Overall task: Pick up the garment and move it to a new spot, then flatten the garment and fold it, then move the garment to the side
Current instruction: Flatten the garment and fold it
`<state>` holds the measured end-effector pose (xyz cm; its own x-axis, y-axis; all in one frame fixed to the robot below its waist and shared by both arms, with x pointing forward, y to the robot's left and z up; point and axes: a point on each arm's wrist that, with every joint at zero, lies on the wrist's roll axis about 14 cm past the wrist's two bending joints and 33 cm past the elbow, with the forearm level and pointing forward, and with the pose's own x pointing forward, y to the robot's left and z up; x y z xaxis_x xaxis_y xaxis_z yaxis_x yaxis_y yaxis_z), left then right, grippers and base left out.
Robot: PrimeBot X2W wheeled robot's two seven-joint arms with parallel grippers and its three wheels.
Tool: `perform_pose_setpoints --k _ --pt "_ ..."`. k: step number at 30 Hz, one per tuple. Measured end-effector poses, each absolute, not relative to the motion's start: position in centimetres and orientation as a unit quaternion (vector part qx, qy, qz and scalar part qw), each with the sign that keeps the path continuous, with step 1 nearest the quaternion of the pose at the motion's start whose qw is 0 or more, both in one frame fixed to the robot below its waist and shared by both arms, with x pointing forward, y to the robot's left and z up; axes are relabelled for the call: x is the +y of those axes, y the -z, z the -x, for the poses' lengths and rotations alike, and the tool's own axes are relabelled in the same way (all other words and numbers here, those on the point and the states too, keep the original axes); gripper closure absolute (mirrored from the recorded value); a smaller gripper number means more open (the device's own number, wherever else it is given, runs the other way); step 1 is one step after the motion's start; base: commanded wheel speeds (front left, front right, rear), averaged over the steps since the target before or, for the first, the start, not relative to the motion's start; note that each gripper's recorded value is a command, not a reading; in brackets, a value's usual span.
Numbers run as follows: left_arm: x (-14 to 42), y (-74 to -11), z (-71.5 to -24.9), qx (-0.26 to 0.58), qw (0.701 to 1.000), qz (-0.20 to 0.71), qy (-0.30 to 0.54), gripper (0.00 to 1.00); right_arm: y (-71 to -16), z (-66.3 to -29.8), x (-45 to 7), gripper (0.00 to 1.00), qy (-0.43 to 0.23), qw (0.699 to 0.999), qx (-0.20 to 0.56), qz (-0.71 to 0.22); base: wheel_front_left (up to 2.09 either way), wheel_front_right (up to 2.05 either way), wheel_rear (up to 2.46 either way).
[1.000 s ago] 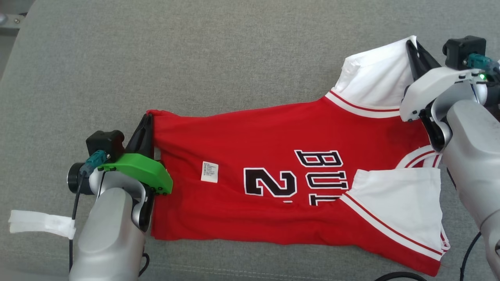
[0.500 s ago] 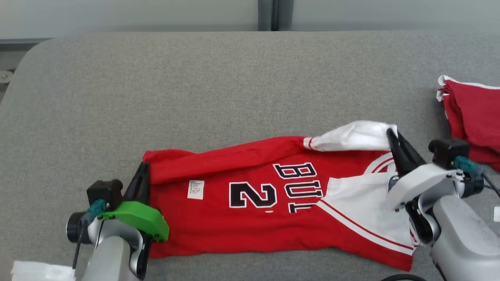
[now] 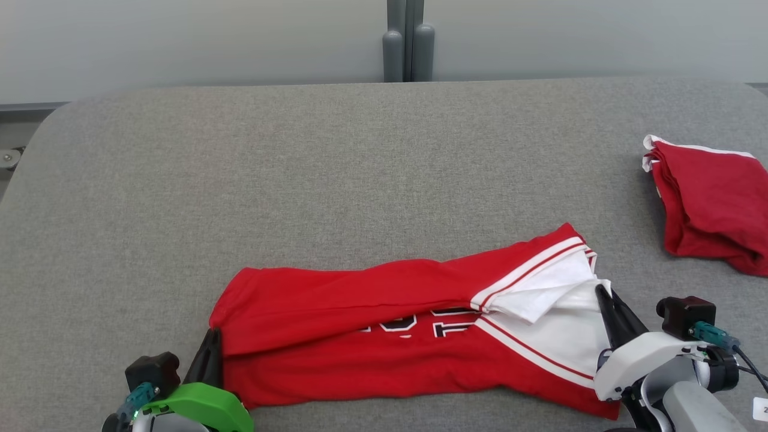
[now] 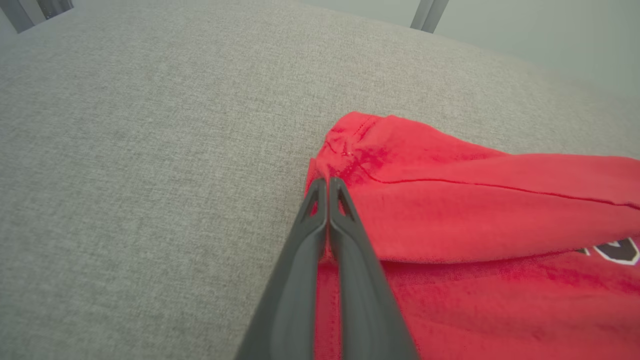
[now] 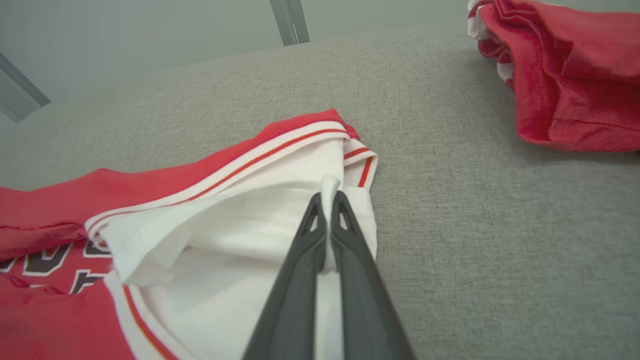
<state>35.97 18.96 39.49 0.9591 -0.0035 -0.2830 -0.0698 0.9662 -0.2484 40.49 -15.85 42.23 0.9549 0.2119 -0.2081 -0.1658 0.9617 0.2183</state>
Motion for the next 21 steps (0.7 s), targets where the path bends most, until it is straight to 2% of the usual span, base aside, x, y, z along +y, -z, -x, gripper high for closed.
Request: perform_pose_setpoints --k 15,16,17,18,21 --pt "18.7 -38.6 -35.3 0.156 0.979 0.133 -0.019 1.0 -40.9 -38.8 -16.7 1.0 -0.072 0.982 0.132 -0.116 0.0 0.0 0.0" --pt "18.6 -38.5 -35.3 0.157 0.978 0.135 -0.018 0.92 -40.8 -38.8 -16.8 0.97 -0.069 0.982 0.133 -0.119 0.0 0.0 0.0" --pt "18.6 -38.5 -35.3 0.157 0.978 0.135 -0.018 0.38 -40.8 -38.8 -16.8 0.39 -0.069 0.982 0.133 -0.119 0.0 0.0 0.0" --pt "18.6 -38.5 -35.3 0.157 0.978 0.136 -0.018 0.0 -40.8 -38.8 -17.0 0.0 -0.064 0.982 0.132 -0.121 0.0 0.0 0.0" --pt "18.7 -38.7 -35.2 0.152 0.979 0.132 -0.019 0.0 -41.4 -39.2 -17.5 0.0 -0.055 0.983 0.12 -0.128 0.0 0.0 0.0"
